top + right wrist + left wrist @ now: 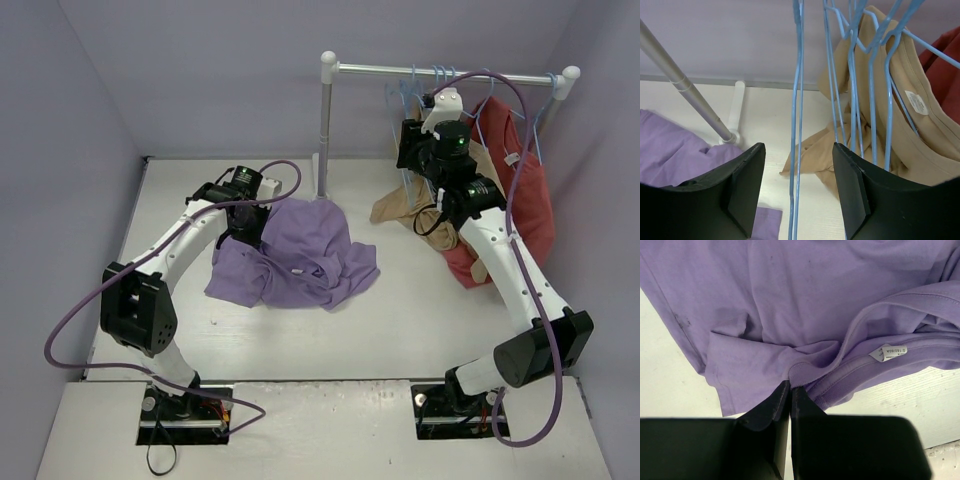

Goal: Place the t-shirt on the hanger
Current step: Pick up the hanger from the clothesline.

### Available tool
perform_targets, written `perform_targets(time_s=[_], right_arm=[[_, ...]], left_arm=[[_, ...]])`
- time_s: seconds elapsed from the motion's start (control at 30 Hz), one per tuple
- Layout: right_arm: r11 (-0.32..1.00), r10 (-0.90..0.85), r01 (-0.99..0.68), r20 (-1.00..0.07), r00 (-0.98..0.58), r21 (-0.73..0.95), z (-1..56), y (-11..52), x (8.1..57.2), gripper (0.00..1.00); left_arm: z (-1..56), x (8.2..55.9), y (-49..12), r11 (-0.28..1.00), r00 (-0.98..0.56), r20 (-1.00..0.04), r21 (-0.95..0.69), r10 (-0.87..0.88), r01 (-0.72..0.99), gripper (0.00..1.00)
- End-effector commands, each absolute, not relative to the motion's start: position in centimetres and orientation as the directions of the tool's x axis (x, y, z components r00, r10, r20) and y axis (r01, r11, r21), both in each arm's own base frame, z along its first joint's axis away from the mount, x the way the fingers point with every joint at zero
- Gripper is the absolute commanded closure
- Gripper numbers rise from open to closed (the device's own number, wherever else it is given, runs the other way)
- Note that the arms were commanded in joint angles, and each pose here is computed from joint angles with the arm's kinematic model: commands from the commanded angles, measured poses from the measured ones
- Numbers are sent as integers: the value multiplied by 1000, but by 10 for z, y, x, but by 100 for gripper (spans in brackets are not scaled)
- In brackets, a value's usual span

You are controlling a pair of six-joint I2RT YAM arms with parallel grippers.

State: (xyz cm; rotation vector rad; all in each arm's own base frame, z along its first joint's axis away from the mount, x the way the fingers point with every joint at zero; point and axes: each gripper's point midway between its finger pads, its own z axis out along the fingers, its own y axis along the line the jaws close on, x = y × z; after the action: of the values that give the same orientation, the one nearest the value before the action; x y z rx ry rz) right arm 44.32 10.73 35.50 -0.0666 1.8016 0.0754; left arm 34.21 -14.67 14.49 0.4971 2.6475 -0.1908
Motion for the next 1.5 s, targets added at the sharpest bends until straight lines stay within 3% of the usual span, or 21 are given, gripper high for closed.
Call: perform_targets(time_s=[0.0, 0.27, 0.53, 0.67, 0.77, 0.87, 1.2, 1.47], right_arm=[[995, 1, -96, -980, -199, 20, 360, 102, 451, 48], [994, -23, -108, -955, -296, 10, 312, 103, 456, 53], [994, -29, -108, -947, -319, 5, 300, 104, 457, 61], [995, -32, -100, -947, -319, 0, 300, 102, 457, 73], [995, -39, -97, -949, -311, -9, 303, 100, 456, 91], [995, -46, -99, -955, -292, -18, 311, 99, 453, 100], [994, -52, -106, -990, -134, -38, 382, 91, 428, 100], [988, -68, -144, -995, -74, -57, 403, 90, 409, 100]], left_arm=[[161, 348, -150, 925, -813, -502, -62, 295, 374, 100], [159, 348, -149, 926, -814, -497, -56, 299, 374, 100], [157, 348, -148, 926, -817, -492, -52, 302, 373, 100], [155, 348, -147, 928, -819, -488, -48, 302, 370, 100], [155, 348, -147, 929, -820, -487, -46, 301, 368, 100], [153, 348, -147, 929, -821, -484, -43, 303, 368, 100], [150, 349, -146, 932, -828, -474, -41, 300, 361, 100], [147, 349, -146, 933, -832, -467, -40, 299, 358, 100]])
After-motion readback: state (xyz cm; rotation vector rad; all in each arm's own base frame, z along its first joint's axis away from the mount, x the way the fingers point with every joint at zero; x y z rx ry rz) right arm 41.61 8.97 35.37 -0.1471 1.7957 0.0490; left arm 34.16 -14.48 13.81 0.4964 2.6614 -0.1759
